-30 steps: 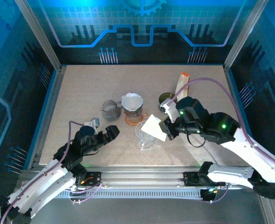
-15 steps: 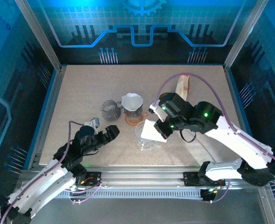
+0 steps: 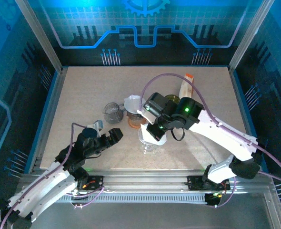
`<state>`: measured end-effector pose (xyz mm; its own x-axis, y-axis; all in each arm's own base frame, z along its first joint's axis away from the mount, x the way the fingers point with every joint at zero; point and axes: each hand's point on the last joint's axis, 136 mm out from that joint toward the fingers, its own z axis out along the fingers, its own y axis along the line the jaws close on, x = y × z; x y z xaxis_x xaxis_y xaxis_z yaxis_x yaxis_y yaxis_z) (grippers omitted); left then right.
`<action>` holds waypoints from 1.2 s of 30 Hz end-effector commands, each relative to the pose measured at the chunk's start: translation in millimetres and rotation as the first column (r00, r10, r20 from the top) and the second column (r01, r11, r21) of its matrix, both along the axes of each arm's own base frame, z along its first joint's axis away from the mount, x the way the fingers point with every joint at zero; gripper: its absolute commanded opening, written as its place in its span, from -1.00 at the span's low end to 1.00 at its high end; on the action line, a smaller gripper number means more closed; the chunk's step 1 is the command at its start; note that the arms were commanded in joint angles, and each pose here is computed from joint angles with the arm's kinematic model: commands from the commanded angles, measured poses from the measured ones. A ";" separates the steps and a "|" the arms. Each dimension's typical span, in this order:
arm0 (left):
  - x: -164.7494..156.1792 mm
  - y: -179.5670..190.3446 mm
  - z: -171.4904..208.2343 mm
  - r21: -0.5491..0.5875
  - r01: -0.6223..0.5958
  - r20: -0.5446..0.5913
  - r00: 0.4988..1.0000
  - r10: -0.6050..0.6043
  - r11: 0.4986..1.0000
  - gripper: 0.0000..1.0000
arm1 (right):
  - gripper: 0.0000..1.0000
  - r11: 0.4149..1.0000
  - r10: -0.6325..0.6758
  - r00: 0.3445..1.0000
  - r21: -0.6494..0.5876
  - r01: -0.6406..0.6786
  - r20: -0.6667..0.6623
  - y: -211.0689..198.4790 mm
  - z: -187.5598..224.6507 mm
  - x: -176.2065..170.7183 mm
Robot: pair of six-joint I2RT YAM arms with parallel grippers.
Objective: Place the coffee filter in the dripper
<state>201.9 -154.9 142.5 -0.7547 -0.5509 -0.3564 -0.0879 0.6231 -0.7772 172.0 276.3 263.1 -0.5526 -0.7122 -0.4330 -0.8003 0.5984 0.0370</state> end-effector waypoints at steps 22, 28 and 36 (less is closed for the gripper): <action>3.3 -9.6 11.0 -0.034 0.040 0.025 0.999 -0.040 0.999 0.98 | -1.00 0.999 -0.024 0.992 -0.042 0.019 -0.125 12.9 -66.3 16.3; 3.4 -10.3 11.5 -0.035 0.043 0.024 0.999 -0.042 0.998 0.98 | -1.00 0.999 -0.033 0.991 -0.034 0.029 -0.127 12.2 -70.0 17.0; 4.0 -11.1 13.4 -0.038 0.046 0.031 0.999 -0.045 0.998 0.98 | -0.36 0.999 -0.041 0.995 0.014 0.043 -0.093 10.1 -56.2 16.9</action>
<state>203.5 -161.7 143.4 -0.7692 -0.5380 -0.3449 -0.0763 0.6132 -0.7862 189.6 290.5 195.5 -0.6138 -0.7065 -0.3524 -0.7763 0.6212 0.1069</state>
